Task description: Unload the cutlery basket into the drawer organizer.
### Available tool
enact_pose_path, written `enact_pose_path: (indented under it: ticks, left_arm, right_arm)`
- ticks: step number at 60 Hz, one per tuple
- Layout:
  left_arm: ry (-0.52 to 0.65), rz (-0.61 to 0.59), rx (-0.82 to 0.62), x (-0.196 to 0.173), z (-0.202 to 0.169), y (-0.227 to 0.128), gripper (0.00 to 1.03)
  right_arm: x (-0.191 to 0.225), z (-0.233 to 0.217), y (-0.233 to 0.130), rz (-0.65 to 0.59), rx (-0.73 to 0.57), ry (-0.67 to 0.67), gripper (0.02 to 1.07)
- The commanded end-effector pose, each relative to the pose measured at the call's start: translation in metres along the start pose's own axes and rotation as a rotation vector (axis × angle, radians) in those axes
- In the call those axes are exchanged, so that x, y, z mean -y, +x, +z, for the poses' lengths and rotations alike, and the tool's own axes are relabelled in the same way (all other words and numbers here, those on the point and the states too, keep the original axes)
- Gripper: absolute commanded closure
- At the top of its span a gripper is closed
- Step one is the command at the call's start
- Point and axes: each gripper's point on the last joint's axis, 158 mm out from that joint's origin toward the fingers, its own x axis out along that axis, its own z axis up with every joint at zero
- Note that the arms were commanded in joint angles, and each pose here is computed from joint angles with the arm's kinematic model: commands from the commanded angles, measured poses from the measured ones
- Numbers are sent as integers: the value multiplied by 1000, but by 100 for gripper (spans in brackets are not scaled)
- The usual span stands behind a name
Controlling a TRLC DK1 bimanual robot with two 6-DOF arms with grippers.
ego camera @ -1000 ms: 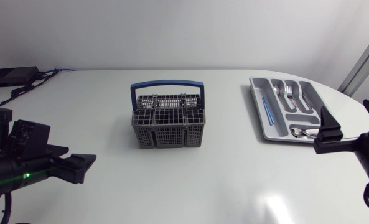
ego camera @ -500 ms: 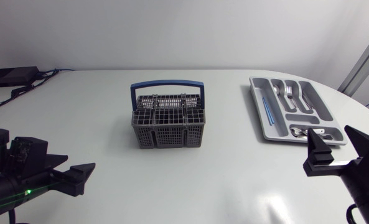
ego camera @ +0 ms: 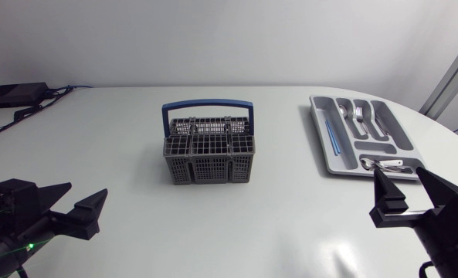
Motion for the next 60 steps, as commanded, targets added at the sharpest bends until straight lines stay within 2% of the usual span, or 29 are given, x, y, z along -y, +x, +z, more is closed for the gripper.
enact_pose_path:
  ticks: [1, 21, 39, 60]
  left_arm:
    - [-14, 26, 38, -6, -2, 1, 5]
    - [-45, 109, 284, -28, 24, -9, 5]
    - [-13, 71, 138, -17, 5, 3, 5]
    - [68, 83, 69, -12, -13, 18, 4]
  right_arm:
    - [-2, -9, 1, 8, -16, 28, 7]
    - [-2, -9, 1, 8, -16, 28, 7]
    - [-2, -9, 1, 8, -16, 28, 7]
    - [-2, -9, 1, 8, -16, 28, 7]
